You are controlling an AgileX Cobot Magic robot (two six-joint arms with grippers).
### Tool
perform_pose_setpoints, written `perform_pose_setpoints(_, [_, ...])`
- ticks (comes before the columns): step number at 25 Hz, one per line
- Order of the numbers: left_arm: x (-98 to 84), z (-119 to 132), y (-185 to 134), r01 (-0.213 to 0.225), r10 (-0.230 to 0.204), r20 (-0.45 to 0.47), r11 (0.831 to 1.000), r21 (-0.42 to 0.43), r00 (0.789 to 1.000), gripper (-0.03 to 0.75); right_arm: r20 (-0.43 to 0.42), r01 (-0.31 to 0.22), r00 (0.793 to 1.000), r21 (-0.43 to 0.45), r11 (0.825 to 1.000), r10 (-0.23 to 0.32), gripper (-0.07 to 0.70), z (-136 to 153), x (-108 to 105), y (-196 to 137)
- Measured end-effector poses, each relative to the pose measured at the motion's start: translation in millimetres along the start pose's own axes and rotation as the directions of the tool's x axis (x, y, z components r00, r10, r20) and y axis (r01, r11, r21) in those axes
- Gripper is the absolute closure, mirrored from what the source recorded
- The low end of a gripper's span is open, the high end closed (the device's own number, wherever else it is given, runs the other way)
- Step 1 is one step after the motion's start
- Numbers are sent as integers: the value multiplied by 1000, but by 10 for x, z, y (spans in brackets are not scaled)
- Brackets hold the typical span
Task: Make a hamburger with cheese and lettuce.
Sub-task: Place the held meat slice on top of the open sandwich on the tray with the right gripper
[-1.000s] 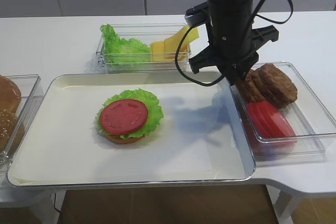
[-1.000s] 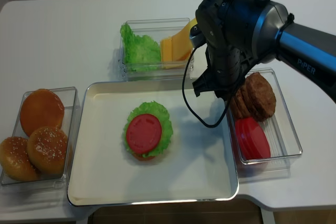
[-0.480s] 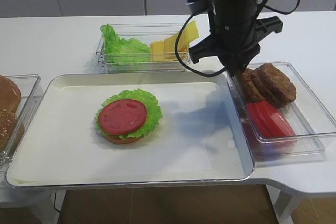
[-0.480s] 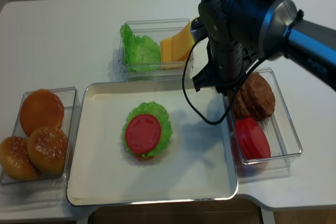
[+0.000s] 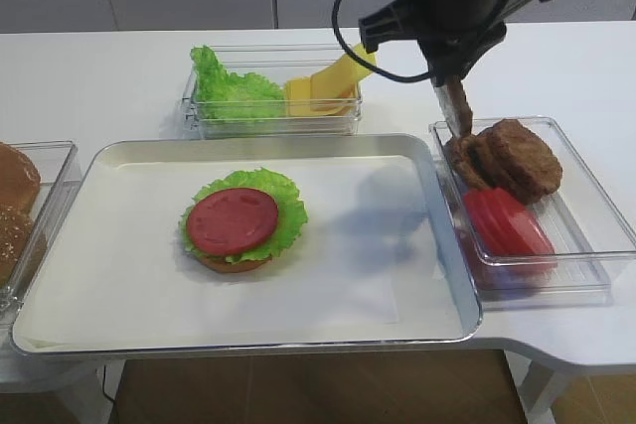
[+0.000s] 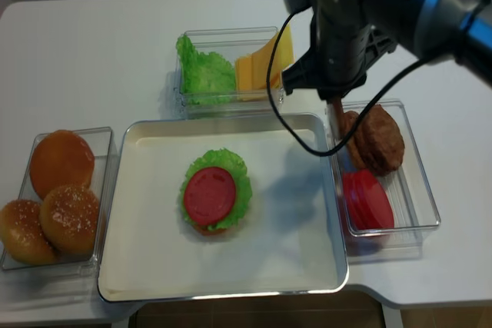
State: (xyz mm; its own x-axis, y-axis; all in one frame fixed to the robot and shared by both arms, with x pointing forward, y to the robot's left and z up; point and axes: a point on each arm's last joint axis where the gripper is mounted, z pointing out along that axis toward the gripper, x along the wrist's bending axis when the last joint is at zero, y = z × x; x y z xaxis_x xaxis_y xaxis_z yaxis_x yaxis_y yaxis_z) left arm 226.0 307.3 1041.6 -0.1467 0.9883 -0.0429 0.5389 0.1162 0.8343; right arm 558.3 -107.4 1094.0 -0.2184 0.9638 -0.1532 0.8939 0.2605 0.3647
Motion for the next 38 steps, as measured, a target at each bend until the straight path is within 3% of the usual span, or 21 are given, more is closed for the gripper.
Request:
perform_pose_setpoints(5, [0,0,0,0,0,0,1000,0,1000,431,-27,-27,999,-66,997,25,506,-304,-97,-38])
perform_pose_setpoints(10, [0,0,0,0,0,0,1000,0,1000,431,-107,-57,993,-96,994,46,506,-570,-110,-124])
perform_pose_setpoints(20, [0,0,0,0,0,0,1000,0,1000,431,-152,90,981,-170,981,-117,506,-880,437,-340])
perform_pose_setpoints(25, [0,0,0,0,0,0,1000,0,1000,431,-144,128,978,-157,979,-151,507,-808,649,-359])
perform_pose_setpoints(30, [0,0,0,0,0,0,1000,0,1000,431,-142,194,966,-161,968,-218,507,-696,1045,-303])
perform_pose_setpoints(38, [0,0,0,0,0,0,1000,0,1000,431,-95,252,960,-122,960,-264,507,-264,1500,-219])
